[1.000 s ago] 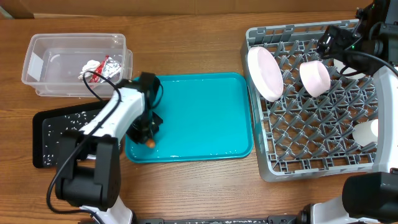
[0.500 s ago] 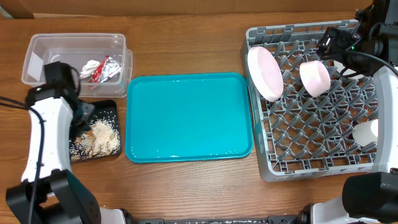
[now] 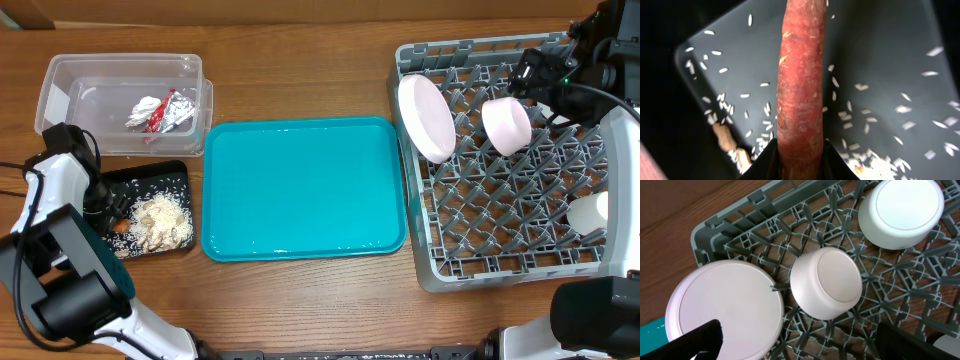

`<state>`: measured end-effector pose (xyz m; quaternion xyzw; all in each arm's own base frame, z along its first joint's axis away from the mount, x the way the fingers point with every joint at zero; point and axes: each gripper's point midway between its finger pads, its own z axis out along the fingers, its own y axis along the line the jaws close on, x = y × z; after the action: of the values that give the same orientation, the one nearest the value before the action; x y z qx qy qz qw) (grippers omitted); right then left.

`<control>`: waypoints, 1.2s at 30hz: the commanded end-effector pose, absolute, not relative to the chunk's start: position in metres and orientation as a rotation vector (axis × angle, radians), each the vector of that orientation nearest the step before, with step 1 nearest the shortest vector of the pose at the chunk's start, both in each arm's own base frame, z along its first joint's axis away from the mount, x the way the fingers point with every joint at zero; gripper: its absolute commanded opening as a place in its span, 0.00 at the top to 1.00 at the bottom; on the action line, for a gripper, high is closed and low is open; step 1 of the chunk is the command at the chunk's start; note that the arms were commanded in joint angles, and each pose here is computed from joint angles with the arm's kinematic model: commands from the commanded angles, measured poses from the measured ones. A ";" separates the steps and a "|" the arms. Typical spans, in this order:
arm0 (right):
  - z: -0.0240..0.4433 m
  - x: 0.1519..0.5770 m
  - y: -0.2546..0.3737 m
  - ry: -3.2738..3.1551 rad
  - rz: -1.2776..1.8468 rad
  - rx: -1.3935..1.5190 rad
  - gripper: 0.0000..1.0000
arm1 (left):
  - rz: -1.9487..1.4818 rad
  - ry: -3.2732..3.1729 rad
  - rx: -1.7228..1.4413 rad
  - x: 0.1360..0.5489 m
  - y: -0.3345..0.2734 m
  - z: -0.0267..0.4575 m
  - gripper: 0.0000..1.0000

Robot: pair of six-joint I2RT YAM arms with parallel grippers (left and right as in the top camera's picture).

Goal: Sort waste into correct bins and load items into the dishwasher
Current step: 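Carry the carrot left and drop it onto the black tray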

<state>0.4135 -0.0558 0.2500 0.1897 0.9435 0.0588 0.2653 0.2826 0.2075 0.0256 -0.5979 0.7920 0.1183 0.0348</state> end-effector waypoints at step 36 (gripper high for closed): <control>0.247 0.415 -0.054 2.556 0.166 0.492 0.00 | 0.472 2.388 -2.458 0.164 0.151 0.092 0.95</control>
<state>0.4140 -0.0558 0.2503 0.1895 0.9432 0.0590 0.2664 0.1877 0.1401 0.0960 -0.6600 0.7308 0.0914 -0.1483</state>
